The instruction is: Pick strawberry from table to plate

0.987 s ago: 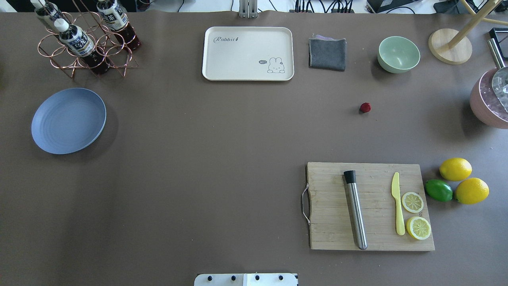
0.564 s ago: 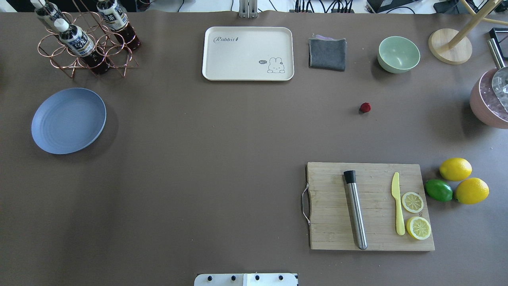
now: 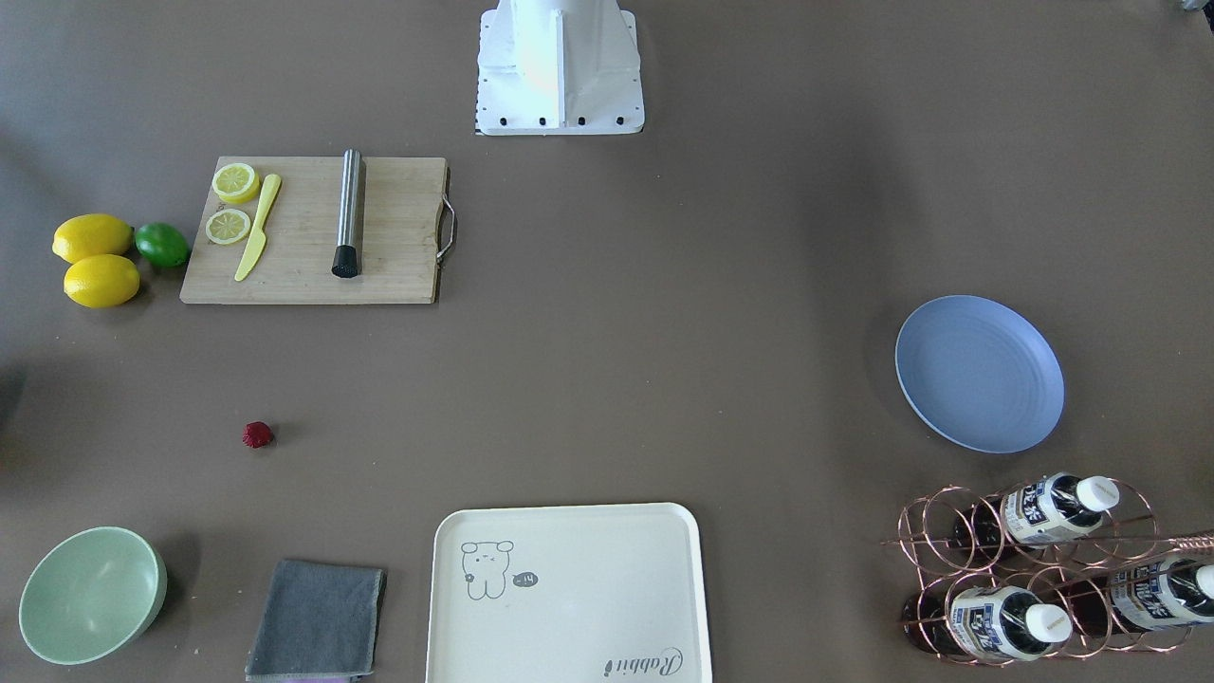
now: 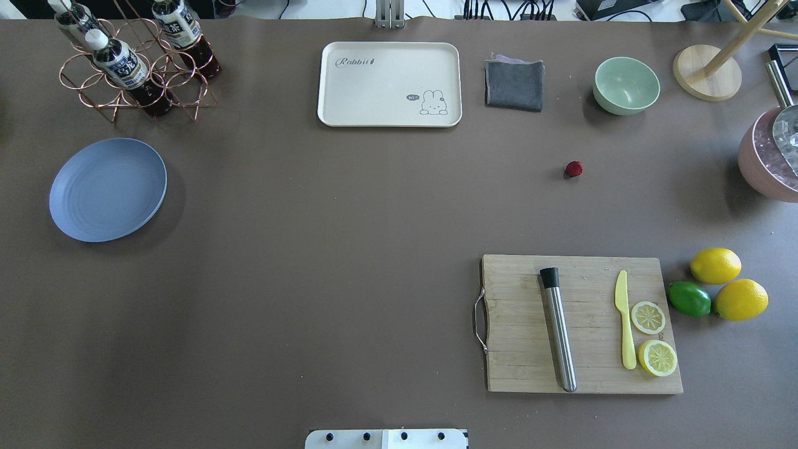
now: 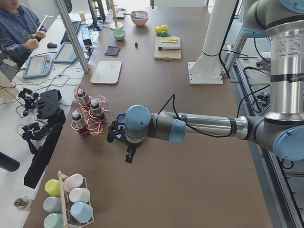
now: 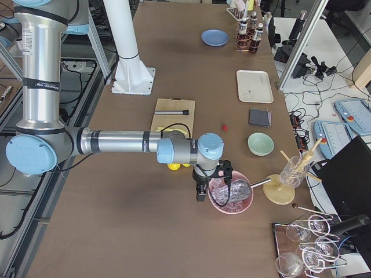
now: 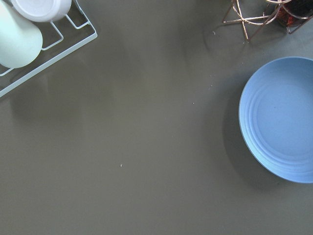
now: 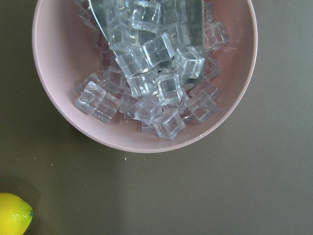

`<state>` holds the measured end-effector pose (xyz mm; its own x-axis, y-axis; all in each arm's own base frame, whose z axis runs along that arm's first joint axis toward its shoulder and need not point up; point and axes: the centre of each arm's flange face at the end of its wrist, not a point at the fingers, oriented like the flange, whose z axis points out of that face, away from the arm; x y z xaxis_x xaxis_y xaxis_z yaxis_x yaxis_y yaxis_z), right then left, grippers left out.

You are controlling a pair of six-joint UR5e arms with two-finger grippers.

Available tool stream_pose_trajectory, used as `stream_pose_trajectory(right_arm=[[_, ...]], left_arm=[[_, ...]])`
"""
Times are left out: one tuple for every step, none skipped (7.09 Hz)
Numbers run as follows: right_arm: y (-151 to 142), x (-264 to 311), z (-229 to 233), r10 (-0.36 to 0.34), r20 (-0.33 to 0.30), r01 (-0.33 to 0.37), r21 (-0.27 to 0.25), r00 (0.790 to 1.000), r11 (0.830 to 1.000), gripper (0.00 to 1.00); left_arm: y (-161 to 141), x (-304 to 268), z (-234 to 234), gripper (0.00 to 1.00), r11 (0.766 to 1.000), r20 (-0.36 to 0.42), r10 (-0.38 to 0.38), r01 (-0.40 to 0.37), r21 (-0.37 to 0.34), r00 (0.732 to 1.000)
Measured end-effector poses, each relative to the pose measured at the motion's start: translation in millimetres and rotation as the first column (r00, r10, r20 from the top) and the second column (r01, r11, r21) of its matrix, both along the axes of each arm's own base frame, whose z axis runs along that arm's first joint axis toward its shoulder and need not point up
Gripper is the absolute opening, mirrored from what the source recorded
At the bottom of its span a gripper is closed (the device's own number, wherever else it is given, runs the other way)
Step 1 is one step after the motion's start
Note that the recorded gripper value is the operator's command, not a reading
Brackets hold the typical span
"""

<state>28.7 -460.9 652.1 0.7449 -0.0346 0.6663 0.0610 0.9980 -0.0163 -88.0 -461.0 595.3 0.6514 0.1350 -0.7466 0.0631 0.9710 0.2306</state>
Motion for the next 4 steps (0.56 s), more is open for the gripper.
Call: stream_pose_trajectory(right_arm=[[-1.1, -0.1, -1.8, 0.0, 0.001, 0.0, 0.003, 1.0, 1.0, 1.0], [-2.9, -0.3, -5.8, 0.002, 0.001, -0.002, 0.01, 1.0, 1.0, 1.0], [-4.3, -0.5, -11.4, 0.005, 0.004, -0.005, 0.019, 1.0, 1.0, 1.0], [-5.1, -1.2, -17.9, 0.007, 0.013, -0.007, 0.028, 1.0, 1.0, 1.0]], left_arm=[[-3.4, -0.4, -7.2, 0.98, 1.0, -0.006, -0.024, 0.024, 0.011, 1.0], [-5.4, -0.1, -12.1, 0.98, 0.997, -0.007, -0.034, 0.034, 0.07, 0.999], [-8.1, 2.0, -13.2, 0.98, 0.986, -0.008, -0.032, 0.033, 0.161, 0.999], [-18.2, 14.5, -17.1, 0.98, 0.969, -0.007, -0.005, 0.007, 0.249, 1.0]])
